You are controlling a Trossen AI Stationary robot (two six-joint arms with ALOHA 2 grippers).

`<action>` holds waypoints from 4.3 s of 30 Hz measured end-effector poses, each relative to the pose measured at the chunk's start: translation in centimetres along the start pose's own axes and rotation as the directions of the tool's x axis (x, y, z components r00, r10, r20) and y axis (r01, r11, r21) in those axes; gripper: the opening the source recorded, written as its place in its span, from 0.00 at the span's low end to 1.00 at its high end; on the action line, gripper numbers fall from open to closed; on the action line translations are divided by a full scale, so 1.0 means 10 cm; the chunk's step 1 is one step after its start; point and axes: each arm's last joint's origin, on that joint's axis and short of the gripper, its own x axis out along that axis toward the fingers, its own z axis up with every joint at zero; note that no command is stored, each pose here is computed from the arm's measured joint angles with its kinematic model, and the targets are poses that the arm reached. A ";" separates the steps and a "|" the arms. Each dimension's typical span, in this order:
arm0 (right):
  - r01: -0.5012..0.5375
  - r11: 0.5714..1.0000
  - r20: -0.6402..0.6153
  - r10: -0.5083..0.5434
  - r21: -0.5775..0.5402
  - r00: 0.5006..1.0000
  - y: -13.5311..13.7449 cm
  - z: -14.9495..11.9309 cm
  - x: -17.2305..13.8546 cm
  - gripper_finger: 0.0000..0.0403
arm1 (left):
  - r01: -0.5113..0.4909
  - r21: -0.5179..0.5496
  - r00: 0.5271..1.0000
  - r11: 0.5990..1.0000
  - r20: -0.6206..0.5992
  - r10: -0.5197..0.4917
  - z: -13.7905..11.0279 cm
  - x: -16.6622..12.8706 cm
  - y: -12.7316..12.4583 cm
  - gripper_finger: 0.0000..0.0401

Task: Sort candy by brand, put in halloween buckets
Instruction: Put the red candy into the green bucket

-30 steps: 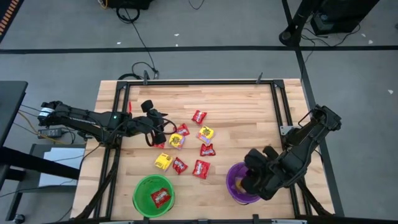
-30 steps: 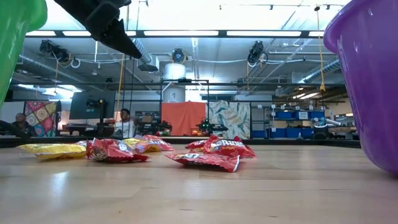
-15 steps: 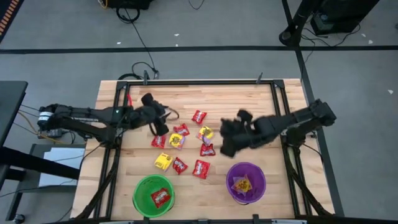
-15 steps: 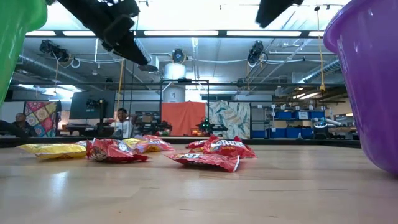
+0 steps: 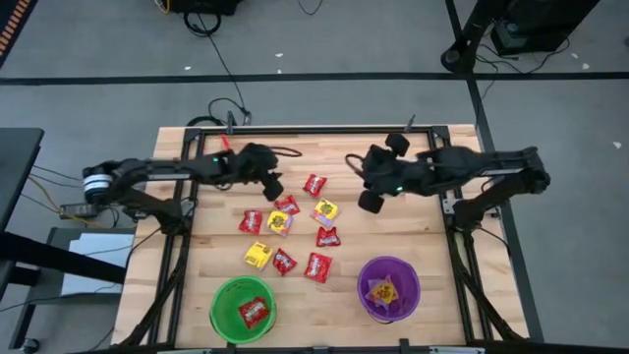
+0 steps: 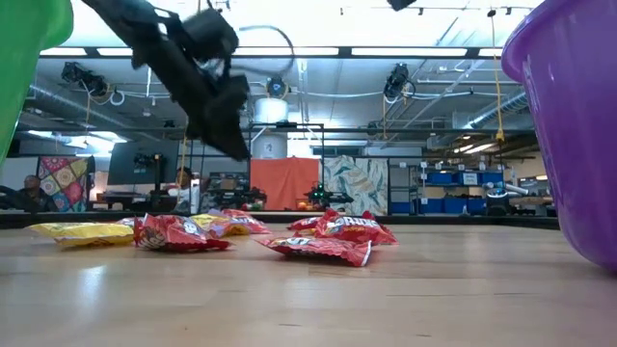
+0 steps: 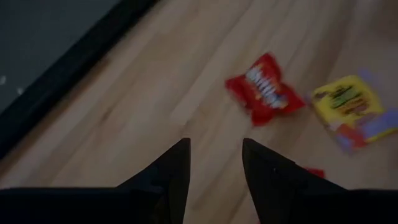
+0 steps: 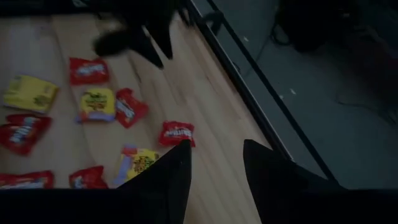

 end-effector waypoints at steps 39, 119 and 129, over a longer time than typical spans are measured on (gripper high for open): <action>-0.021 1.000 0.057 0.022 -0.018 0.998 -0.11 -0.14 -0.44 0.39 | 0.345 -0.077 0.881 0.936 -0.318 -0.351 -0.36 0.51 -0.25 0.78; 0.102 0.992 -0.011 -0.102 0.069 0.995 -0.22 -0.23 -0.41 0.39 | 0.523 -0.060 0.808 0.850 -0.283 -0.517 -0.47 -2.09 -1.26 0.02; 0.102 0.987 -0.012 -0.101 0.124 0.995 -0.22 -0.23 -0.41 0.39 | 0.493 -0.108 0.778 0.863 -0.388 -0.493 -0.73 -2.01 -1.66 0.02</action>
